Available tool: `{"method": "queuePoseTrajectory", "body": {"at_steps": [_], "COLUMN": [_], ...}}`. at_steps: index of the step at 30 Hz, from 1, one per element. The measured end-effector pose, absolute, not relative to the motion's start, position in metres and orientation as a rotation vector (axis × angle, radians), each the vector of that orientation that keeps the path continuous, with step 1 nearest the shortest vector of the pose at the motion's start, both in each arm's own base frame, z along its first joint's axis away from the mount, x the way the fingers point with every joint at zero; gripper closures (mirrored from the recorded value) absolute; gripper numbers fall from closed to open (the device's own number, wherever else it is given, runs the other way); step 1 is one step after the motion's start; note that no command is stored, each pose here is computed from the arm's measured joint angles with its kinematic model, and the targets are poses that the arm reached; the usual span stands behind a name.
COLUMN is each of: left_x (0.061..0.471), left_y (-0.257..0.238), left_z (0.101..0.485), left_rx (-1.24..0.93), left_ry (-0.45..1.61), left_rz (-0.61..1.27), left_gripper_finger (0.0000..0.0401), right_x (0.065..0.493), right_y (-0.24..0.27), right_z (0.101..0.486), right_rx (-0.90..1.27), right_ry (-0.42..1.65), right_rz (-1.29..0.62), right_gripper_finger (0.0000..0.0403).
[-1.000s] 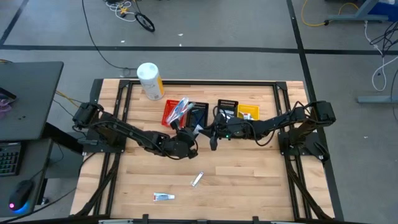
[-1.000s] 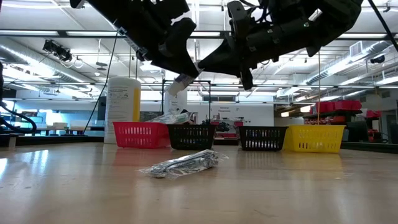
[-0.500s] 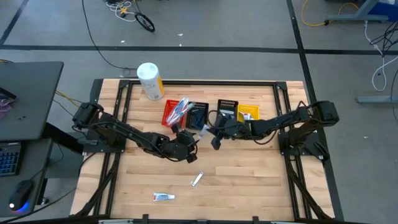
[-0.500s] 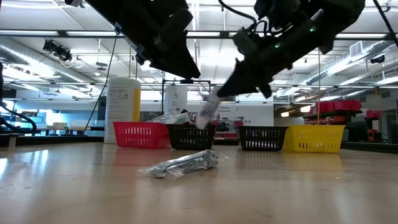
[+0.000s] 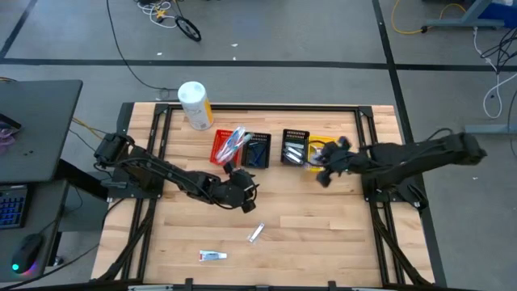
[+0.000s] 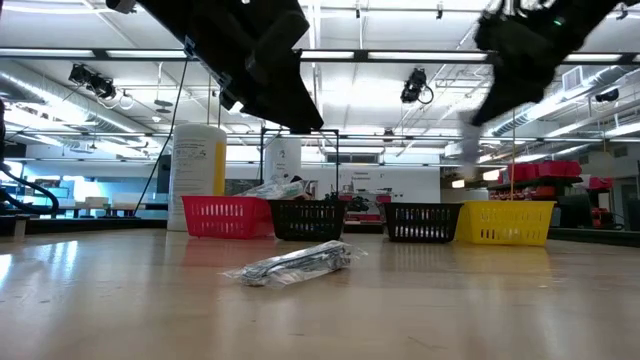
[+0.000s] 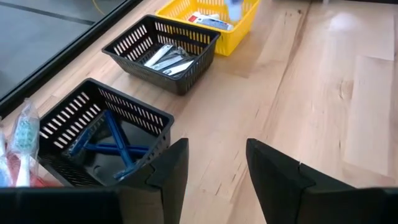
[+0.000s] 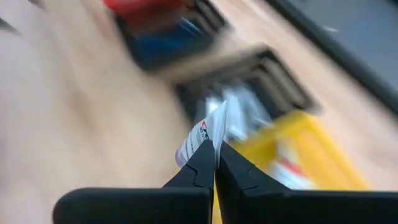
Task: Pick & Place Travel size toiletries
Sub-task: Put the white toothpaste into the yellow basket, then put the silver nail cutter into the right black basket
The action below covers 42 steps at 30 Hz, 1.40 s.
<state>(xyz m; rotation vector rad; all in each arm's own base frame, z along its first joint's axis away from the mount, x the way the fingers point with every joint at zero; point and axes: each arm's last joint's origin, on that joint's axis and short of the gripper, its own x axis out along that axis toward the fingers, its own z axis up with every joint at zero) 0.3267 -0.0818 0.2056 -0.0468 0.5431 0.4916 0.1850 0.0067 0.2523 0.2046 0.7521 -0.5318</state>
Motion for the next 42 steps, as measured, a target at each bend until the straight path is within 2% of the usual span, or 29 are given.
{"method": "queuePoseTrajectory", "body": {"at_steps": [5, 14, 20, 32, 42], "left_x": [0.327, 0.327, 0.327, 0.328, 0.329], "left_y": [-0.082, -0.082, -0.083, -0.086, -0.086], "left_z": [0.206, 0.206, 0.206, 0.204, 0.206], "left_rx": [-0.047, -0.049, -0.061, -0.095, -0.107], "left_ry": [0.543, 0.538, 0.551, 0.588, 0.568], "left_rz": [0.492, 0.488, 0.455, 0.347, 0.354], "left_gripper_finger": [0.023, 0.023, 0.023, 0.023, 0.023], "right_x": [0.159, 0.161, 0.169, 0.176, 0.181], "right_y": [-0.008, -0.035, -0.044, -0.052, -0.053], "right_z": [0.252, 0.237, 0.221, 0.215, 0.217], "right_rx": [0.126, 0.177, 0.203, 0.051, 0.015], "right_ry": [0.863, 0.933, 0.964, 1.044, 1.013], "right_rz": [-0.684, -0.856, -0.805, -0.739, -0.711], "right_gripper_finger": [0.0398, 0.0377, 0.0362, 0.0318, 0.0292]}}
